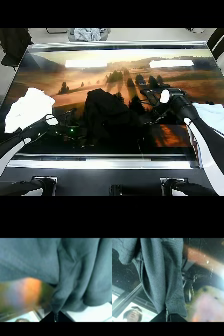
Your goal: Fold the shirts.
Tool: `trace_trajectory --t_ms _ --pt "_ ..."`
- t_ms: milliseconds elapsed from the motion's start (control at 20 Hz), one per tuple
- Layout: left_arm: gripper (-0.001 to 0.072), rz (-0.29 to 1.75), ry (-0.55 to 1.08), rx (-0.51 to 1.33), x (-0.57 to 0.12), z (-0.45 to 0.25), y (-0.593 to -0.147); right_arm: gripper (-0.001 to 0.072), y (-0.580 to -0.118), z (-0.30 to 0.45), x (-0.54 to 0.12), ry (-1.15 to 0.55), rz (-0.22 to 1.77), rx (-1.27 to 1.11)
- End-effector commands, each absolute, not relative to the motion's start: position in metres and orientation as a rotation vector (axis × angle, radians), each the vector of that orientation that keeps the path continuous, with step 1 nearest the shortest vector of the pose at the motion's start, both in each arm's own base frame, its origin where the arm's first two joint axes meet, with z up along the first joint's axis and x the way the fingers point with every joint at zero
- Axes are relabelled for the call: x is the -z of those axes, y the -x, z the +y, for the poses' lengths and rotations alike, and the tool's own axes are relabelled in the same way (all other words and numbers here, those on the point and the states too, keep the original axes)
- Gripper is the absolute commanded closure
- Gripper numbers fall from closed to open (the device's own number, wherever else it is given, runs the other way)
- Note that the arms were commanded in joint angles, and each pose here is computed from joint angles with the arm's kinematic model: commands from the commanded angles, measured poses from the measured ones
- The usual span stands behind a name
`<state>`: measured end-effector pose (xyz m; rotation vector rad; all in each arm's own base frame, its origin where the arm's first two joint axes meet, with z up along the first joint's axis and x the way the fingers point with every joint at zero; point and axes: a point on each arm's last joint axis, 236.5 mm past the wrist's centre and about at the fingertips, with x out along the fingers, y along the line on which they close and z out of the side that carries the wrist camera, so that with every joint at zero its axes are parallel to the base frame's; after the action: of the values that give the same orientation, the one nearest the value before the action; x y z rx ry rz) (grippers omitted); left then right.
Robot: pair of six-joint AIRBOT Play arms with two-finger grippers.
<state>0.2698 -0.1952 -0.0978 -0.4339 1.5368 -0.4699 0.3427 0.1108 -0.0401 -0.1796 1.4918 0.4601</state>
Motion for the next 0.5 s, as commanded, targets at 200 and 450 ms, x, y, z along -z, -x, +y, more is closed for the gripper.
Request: trace_trajectory --t_ms 200,450 --pt "0.0685 1.169 0.341 0.463 -0.024 -0.153 -0.361 0.0677 -0.374 0.076 -0.025 0.345 1.291 -0.347" --pt "0.0685 0.379 0.194 0.143 -0.350 -0.007 -0.386 0.0679 -0.390 -0.027 -0.283 0.518 0.678 0.140"
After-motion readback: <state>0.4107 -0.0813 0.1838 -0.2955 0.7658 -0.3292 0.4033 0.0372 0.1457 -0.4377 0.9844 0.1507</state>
